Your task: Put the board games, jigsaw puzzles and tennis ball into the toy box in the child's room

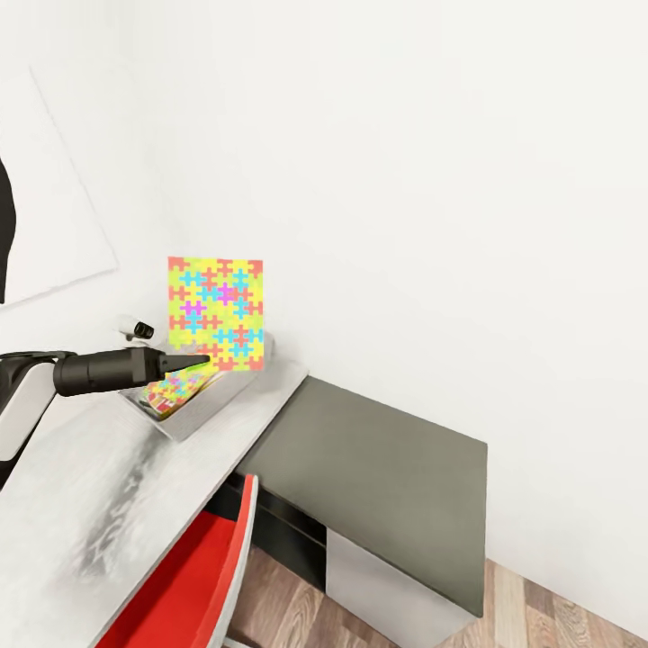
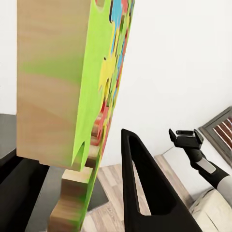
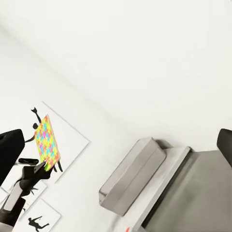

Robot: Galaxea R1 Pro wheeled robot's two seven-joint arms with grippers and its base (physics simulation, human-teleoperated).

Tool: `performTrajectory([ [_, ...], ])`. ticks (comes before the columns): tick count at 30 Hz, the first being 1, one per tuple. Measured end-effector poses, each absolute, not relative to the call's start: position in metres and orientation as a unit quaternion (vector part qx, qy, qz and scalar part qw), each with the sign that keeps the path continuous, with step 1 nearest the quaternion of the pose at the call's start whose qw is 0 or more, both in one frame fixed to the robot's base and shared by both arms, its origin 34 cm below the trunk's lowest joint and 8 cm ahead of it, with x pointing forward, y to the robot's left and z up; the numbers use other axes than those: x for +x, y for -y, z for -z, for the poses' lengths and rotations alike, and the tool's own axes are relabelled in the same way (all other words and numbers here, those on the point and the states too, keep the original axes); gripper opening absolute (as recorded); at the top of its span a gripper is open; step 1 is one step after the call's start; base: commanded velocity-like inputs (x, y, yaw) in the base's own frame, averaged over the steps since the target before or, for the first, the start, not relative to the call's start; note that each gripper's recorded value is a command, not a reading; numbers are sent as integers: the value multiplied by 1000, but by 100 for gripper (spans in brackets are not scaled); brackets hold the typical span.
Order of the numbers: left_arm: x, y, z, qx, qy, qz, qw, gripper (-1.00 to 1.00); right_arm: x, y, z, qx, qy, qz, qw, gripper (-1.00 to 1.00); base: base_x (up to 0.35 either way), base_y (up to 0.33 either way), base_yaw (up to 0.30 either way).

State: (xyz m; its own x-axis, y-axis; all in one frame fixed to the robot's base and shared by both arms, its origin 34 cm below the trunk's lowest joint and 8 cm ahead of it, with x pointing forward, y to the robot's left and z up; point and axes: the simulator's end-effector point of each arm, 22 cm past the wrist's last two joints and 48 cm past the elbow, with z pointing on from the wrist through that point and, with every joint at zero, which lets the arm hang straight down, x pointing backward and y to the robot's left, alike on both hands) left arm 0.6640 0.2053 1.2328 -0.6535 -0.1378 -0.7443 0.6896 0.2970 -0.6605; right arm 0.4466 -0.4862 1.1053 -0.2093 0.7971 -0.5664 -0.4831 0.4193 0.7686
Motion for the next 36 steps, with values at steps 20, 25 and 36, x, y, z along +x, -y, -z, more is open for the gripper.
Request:
performTrajectory([
  [20,657,-205,-1250,201,-710,558,380,-100,443,486,-1116,127,-568,-522,624,100,76,32,-100],
  [25,655,-206,-1255,203,-708,557,384,-100,443,486,-1118,125,-565,-522,626,100,11,7,-100],
  [36,651,-206,-1264,208,-705,555,389,-100,441,486,-1124,121,-560,-523,631,100,73,64,-83],
])
